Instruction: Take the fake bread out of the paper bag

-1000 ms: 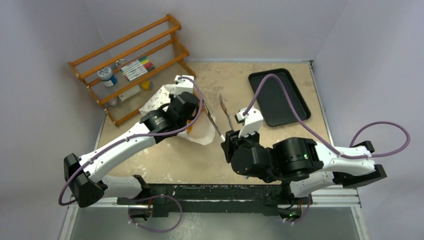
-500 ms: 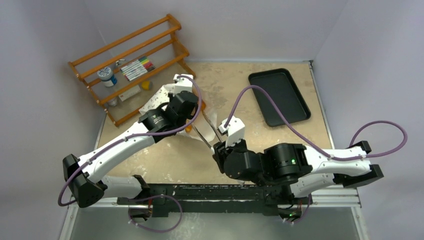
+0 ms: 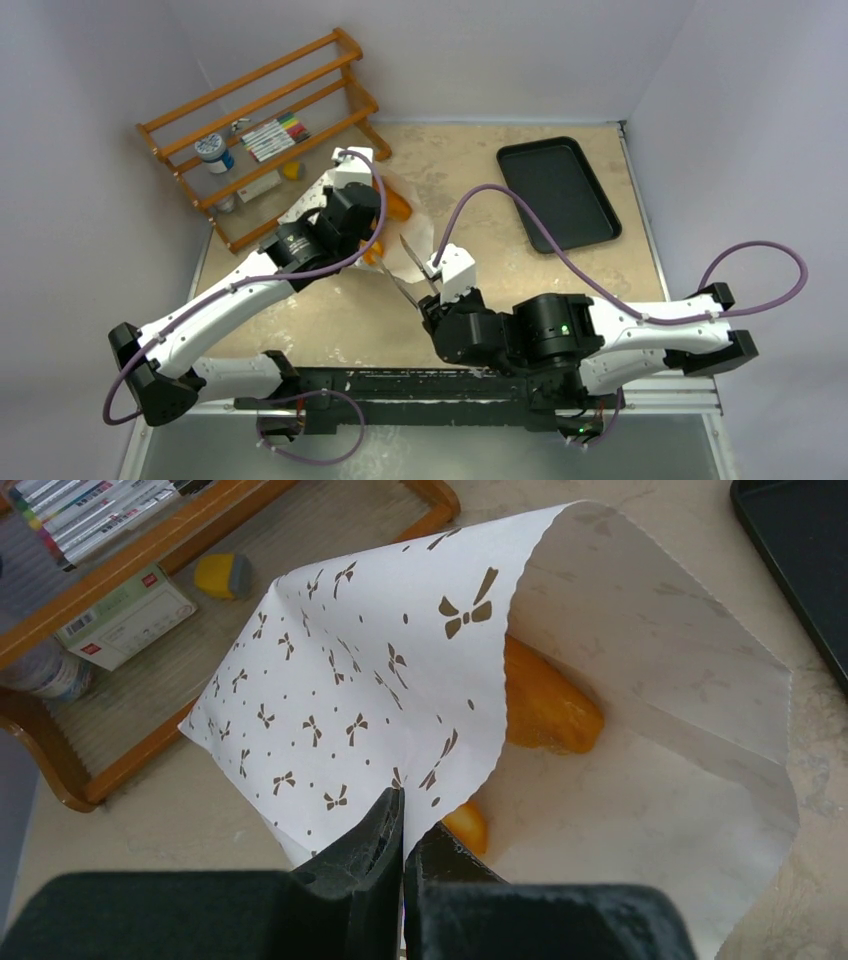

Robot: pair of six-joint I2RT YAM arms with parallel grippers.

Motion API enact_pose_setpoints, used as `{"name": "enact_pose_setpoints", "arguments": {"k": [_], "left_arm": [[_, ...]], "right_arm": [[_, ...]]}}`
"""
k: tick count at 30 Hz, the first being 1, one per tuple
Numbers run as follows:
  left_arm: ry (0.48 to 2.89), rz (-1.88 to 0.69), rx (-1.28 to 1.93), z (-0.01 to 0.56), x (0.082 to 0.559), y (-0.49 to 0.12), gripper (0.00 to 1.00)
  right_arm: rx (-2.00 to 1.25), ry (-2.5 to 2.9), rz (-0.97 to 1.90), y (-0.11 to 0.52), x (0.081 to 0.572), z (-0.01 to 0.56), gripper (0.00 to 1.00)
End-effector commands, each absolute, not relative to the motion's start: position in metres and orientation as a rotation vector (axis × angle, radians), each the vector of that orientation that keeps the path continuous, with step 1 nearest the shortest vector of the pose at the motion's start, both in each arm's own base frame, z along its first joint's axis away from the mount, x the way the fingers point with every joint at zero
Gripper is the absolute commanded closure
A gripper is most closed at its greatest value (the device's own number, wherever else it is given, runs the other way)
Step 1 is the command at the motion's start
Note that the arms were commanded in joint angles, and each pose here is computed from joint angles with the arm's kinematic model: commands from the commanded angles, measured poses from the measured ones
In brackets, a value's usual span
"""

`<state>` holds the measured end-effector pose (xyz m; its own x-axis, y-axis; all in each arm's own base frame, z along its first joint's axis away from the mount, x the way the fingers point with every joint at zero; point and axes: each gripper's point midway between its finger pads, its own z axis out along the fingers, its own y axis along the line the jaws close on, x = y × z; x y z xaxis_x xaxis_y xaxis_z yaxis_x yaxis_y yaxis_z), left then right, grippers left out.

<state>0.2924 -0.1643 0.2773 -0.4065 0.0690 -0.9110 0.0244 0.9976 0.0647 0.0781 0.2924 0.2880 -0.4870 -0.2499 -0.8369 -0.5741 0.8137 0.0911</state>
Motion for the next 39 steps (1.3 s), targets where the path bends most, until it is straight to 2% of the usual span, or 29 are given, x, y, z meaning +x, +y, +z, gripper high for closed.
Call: {"name": "enact_pose_setpoints", "arguments": {"k": [1, 19, 39], "left_arm": [[1.934, 0.009, 0.024, 0.305, 0.291, -0.157, 1.00], [1.934, -0.033, 0.036, 0.306, 0.278, -0.151, 1.00], [1.917, -0.042, 0.071, 0.316, 0.279, -0.153, 1.00]], "right_arm": [[-0.525, 2.078, 0.450, 0.292, 0.094, 0.290, 0.52], [-0.532, 2.047, 0.396, 0.310, 0.180, 0.281, 0.52], [-0.587, 2.145, 0.315, 0.305, 0.203, 0.249, 0.50]]}}
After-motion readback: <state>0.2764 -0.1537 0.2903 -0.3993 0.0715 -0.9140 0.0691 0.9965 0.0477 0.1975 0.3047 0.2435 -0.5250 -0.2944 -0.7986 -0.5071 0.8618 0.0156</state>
